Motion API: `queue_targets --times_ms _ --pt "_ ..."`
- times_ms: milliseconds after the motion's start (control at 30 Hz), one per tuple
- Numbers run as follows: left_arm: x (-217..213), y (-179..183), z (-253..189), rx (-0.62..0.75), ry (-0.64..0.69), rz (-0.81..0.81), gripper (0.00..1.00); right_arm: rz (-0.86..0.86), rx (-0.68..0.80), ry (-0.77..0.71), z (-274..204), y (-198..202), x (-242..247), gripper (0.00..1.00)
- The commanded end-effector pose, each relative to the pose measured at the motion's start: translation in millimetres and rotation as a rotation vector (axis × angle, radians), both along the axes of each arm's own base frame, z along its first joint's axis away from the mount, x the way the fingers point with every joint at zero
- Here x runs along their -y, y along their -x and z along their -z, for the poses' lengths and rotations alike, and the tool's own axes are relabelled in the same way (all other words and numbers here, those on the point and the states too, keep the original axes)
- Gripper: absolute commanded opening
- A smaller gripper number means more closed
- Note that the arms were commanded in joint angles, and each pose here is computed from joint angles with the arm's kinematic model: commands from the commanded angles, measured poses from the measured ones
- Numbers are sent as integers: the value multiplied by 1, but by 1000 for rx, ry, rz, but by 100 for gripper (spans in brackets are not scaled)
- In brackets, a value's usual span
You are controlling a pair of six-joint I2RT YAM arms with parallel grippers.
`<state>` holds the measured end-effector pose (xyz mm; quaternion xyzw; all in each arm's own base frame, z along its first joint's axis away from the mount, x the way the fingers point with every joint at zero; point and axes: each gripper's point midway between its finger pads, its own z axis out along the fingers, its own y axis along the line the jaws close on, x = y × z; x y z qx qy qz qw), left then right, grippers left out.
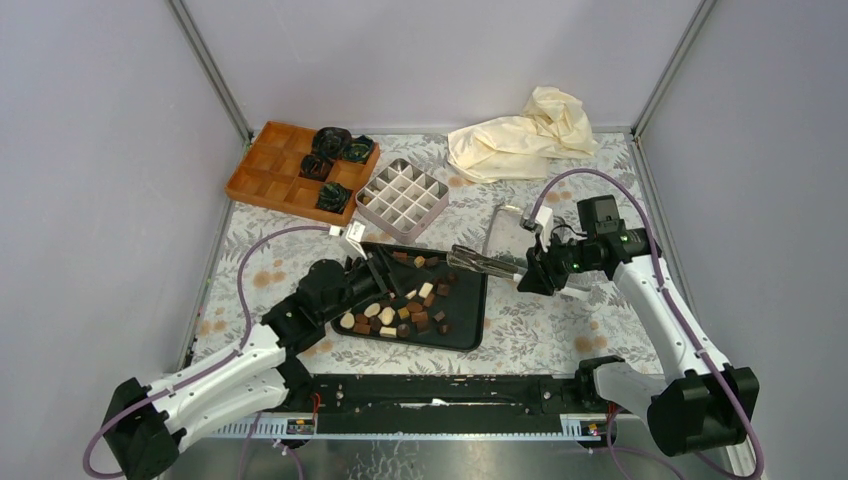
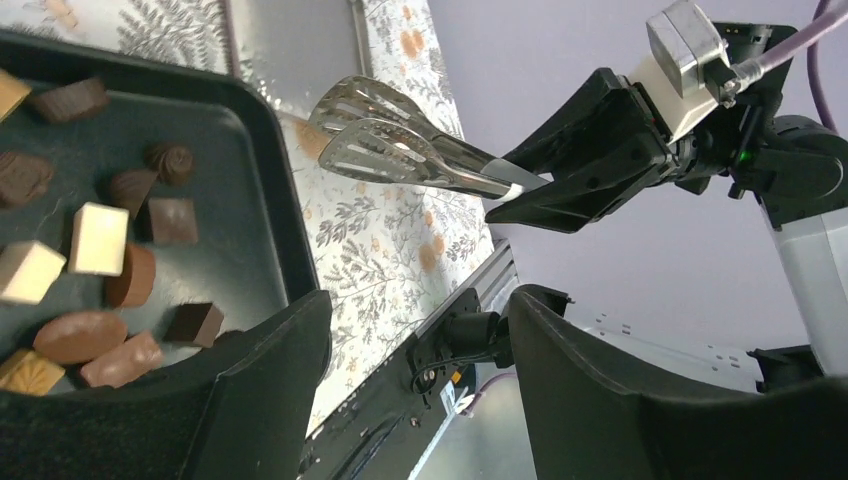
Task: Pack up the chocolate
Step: Pick up the fake chocolate from the plate.
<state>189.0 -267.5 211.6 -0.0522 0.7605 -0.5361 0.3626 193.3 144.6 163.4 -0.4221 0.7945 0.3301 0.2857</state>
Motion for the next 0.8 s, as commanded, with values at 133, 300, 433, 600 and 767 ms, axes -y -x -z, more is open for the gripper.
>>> queue_targets --times_ms 133,300,433,600,767 --pt "-24 7 33 -159 -2 -130 72 -44 63 130 24 4 20 41" --pt "-30 6 49 -197 2 -178 72 -30 81 230 43 -2 33 41" --pt "-32 3 48 -197 11 -206 72 -33 89 259 51 -8 31 41" --pt "-32 -1 39 -160 -29 -206 72 -67 94 289 59 -13 17 41" --pt "-33 -6 35 -127 -25 -225 72 -54 105 321 62 -24 14 41"
